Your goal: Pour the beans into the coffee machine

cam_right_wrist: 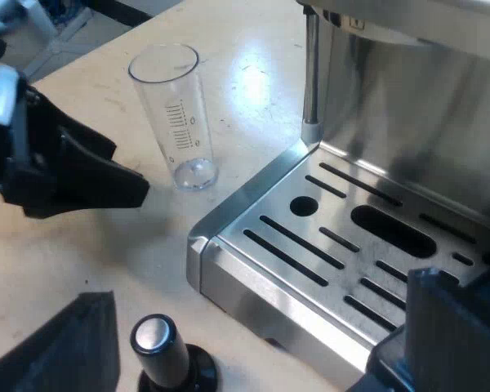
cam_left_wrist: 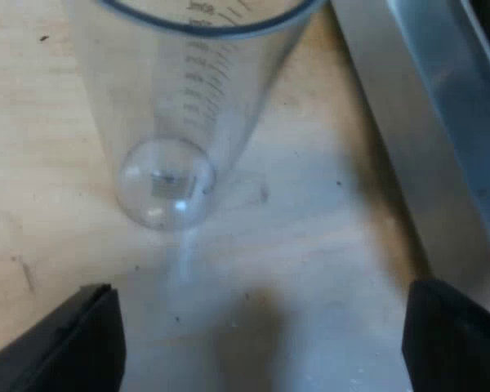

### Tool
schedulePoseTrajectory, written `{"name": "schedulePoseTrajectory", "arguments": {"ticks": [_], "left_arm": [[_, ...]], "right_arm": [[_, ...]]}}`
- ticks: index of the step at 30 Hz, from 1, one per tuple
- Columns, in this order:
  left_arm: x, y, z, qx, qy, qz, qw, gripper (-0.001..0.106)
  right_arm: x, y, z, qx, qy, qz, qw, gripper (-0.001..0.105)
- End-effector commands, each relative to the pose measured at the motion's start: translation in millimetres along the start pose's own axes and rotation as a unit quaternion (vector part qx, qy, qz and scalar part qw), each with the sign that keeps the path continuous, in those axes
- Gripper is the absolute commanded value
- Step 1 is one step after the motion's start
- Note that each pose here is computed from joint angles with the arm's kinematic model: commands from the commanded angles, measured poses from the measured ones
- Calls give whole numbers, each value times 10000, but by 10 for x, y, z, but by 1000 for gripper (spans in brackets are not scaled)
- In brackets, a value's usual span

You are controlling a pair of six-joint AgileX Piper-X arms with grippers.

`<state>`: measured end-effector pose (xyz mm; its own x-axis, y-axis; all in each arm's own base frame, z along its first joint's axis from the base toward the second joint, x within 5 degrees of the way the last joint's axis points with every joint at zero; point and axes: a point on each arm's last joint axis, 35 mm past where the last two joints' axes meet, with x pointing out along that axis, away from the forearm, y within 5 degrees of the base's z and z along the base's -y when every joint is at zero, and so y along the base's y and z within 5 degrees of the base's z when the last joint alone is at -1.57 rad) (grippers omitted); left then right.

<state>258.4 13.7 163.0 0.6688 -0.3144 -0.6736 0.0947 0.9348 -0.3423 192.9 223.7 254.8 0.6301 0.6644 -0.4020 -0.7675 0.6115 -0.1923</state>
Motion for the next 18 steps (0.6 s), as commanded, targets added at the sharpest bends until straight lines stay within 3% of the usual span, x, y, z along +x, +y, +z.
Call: {"name": "schedulePoseTrajectory", "arguments": {"ticks": [1, 7, 13, 18], "left_arm": [[-116, -48, -4, -40, 105, 9, 9999, 72], [-433, -180, -3, -46, 119, 11, 9999, 72], [-884, -373, 53, 209, -491, -47, 9986, 72], [-1308, -555, 51, 500, -1198, -115, 9915, 72]], "right_arm": [[-70, -12, 85, 86, -189, -25, 9998, 72], [-284, -38, 121, 76, 0, -113, 9999, 72], [-587, -72, 211, 82, -82, -138, 9998, 72], [-920, -113, 298, 96, -245, -266, 9993, 72]]}}
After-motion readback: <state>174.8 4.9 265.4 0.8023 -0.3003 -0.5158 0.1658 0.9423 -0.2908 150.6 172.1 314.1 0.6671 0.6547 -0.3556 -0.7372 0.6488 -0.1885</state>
